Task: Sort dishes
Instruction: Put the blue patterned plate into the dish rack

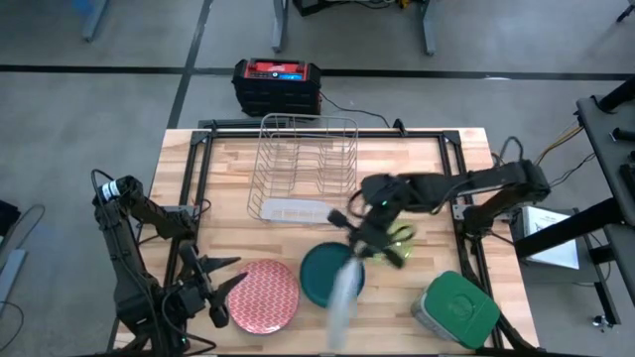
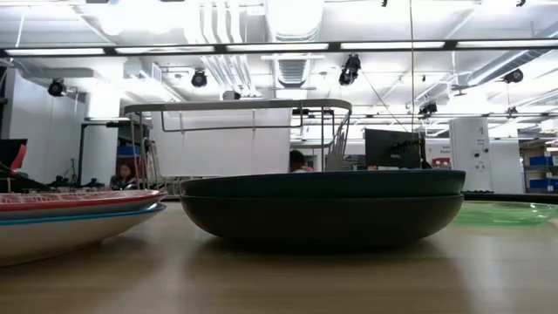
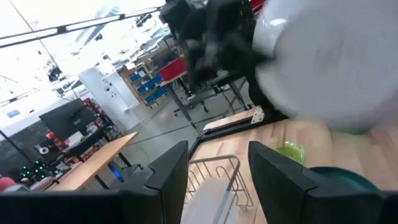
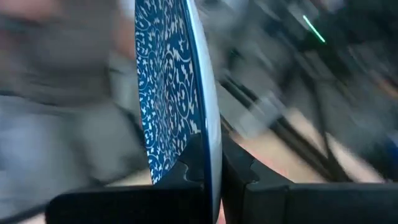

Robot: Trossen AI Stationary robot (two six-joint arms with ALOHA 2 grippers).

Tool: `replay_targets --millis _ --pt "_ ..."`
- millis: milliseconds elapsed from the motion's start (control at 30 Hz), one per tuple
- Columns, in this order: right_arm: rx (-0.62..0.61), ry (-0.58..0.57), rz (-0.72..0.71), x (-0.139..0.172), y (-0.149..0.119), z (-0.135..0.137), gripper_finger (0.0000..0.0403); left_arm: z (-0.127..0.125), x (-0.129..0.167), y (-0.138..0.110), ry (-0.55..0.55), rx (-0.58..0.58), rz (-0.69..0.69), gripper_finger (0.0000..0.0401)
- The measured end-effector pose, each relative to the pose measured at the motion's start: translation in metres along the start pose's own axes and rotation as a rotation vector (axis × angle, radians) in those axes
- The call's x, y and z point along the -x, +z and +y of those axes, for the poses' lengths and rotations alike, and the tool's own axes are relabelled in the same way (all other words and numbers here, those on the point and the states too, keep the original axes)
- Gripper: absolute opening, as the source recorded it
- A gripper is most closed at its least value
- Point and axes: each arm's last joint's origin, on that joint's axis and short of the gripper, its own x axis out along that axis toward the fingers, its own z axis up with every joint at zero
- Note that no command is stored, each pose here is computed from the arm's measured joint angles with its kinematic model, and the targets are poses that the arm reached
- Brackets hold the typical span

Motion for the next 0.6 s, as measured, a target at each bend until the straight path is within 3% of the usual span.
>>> replay_targets --millis 100,200,367,600 --pt "0.137 0.219 -0.188 0.017 0.012 0.012 0.0002 -0.001 0.0 -0.001 0.0 0.008 0.0 0.0157" --pt "0.276 0.364 -0.336 0.026 0.018 0.022 0.0002 -0.002 0.0 -0.001 -0.001 0.01 0.0 0.0157" --pt "0.376 0.381 -0.38 0.031 0.018 0.028 0.0002 -0.002 0.0 -0.003 -0.001 0.009 0.001 0.0157" --pt "0.366 0.383 -0.368 0.032 0.014 0.03 0.0002 -0.003 0.0 -0.004 -0.004 0.007 0.007 0.0157"
